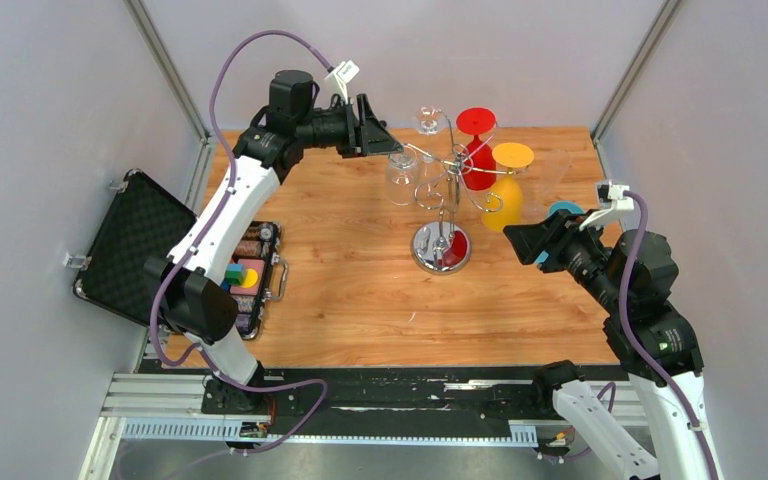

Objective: Take the wine glass off the wine glass rack
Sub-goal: Pick up the wine glass from the wine rack.

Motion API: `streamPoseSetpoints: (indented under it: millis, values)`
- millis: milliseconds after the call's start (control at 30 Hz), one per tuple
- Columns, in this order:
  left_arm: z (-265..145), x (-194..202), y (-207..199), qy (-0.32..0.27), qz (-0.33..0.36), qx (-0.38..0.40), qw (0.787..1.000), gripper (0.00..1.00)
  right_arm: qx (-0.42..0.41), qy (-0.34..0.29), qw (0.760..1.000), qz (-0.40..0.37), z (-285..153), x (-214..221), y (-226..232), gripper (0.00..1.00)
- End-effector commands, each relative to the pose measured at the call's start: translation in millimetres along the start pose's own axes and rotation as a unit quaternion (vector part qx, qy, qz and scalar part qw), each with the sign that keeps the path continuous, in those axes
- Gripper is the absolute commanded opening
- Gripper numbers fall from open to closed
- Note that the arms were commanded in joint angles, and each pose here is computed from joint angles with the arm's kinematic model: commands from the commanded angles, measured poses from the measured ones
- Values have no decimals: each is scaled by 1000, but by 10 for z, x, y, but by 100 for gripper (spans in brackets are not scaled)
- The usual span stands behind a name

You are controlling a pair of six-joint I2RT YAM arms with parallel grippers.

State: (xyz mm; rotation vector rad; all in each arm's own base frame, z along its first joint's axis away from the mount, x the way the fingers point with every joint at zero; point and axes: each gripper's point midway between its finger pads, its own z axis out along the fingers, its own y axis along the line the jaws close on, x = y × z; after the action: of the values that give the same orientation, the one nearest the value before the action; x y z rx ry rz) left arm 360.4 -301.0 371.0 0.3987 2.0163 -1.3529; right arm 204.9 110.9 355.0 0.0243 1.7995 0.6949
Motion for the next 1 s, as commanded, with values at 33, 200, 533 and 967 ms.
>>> streamPoseSetpoints:
  millis: [33, 200, 533, 967]
  values:
    - [-135, -136, -290, -16, 37, 25, 999, 62, -7, -9, 1000, -7, -8, -31, 21, 55]
    - [-164, -143, -322, -15, 41, 24, 999, 61, -6, -7, 1000, -6, 0, -16, 14, 55]
    - [-135, -125, -326, -10, 35, 34, 999, 61, -6, -6, 1000, -5, 2, 1, 6, 55]
    - [-67, -32, -371, 6, 21, 54, 998, 60, -6, -8, 1000, -2, 57, -18, 5, 55]
